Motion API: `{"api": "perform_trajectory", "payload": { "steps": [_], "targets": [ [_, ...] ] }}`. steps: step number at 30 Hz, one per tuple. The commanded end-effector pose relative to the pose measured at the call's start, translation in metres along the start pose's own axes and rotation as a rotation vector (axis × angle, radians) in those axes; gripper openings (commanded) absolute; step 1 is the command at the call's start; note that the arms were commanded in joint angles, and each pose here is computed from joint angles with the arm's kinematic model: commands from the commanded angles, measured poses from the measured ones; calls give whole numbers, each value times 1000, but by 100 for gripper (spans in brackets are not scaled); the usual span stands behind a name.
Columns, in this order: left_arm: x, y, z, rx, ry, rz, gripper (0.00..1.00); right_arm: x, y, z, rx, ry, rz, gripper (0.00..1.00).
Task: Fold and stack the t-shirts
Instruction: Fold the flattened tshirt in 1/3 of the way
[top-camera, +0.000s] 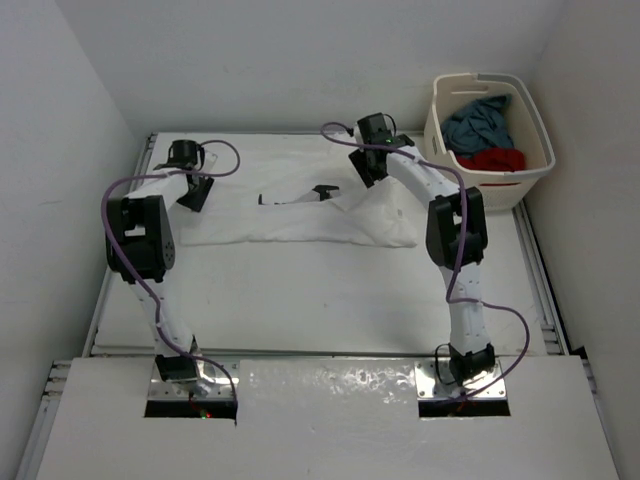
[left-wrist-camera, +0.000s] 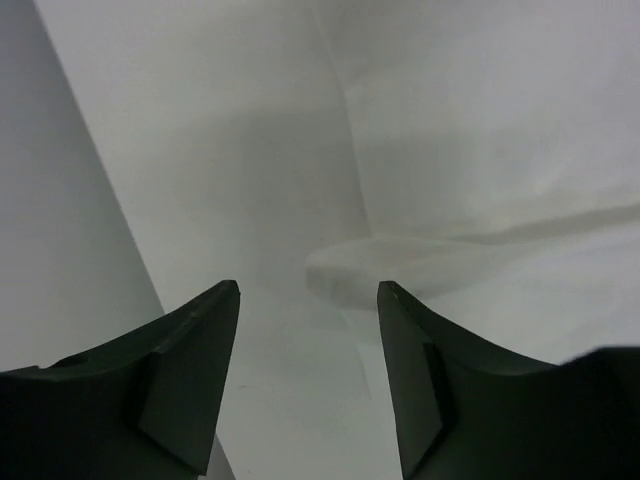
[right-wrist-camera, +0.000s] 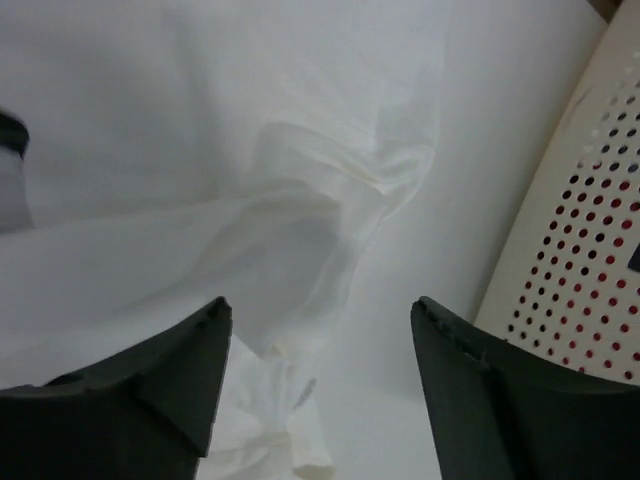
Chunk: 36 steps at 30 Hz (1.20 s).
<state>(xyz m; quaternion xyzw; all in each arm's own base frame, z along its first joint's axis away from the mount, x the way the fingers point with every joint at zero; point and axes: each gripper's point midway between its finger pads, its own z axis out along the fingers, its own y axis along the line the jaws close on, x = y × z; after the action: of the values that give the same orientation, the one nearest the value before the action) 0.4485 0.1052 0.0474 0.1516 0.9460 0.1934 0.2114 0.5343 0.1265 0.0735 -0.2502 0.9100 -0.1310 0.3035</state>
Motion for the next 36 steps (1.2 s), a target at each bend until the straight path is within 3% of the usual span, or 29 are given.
{"api": "perform_trajectory", "payload": {
  "steps": [1,2,5,7,9,10,12,13,14,16,18,20,22,30,33,35,36],
  "targets": [
    [-33,37,-4,-137,-71,-132,58,-27,-30,-8,83,-41,139,74],
    [-39,51,-10,-149,-77,-165,60,-22,-33,-11,79,-17,163,79],
    [-48,78,-18,-131,-115,-276,80,-25,-55,-29,65,-21,300,87],
    [-49,91,-22,-102,-132,-351,80,-12,-60,-39,31,1,348,87],
    [-45,91,-35,-17,-136,-376,78,-4,-62,-71,-8,-1,362,85],
    [-42,86,-39,13,-130,-361,76,22,-46,-71,-53,61,355,83],
    [-23,61,-49,93,-108,-346,73,31,-43,-106,-78,25,400,69],
    [-2,38,-42,154,-64,-339,73,68,-24,-101,-104,102,408,65],
    [6,29,-41,173,-47,-342,73,62,-31,-122,-92,21,451,63],
    [32,7,-32,206,25,-356,76,103,-8,-117,-120,76,532,71],
    [45,-4,-22,223,65,-376,79,106,-4,-120,-165,23,638,84],
    [44,-21,-18,299,58,-406,81,129,10,-106,-212,50,710,87],
    [36,-31,-15,345,34,-434,82,150,24,-93,-287,94,803,88],
    [38,-51,5,415,51,-472,84,141,43,-53,-398,32,891,81],
    [37,-52,11,419,53,-480,77,157,41,-39,-355,65,959,74],
    [37,-52,15,415,57,-478,63,168,37,-31,-327,80,1001,70],
    [39,-53,17,417,65,-472,47,175,37,-29,-314,95,1023,68]
  ]
}}
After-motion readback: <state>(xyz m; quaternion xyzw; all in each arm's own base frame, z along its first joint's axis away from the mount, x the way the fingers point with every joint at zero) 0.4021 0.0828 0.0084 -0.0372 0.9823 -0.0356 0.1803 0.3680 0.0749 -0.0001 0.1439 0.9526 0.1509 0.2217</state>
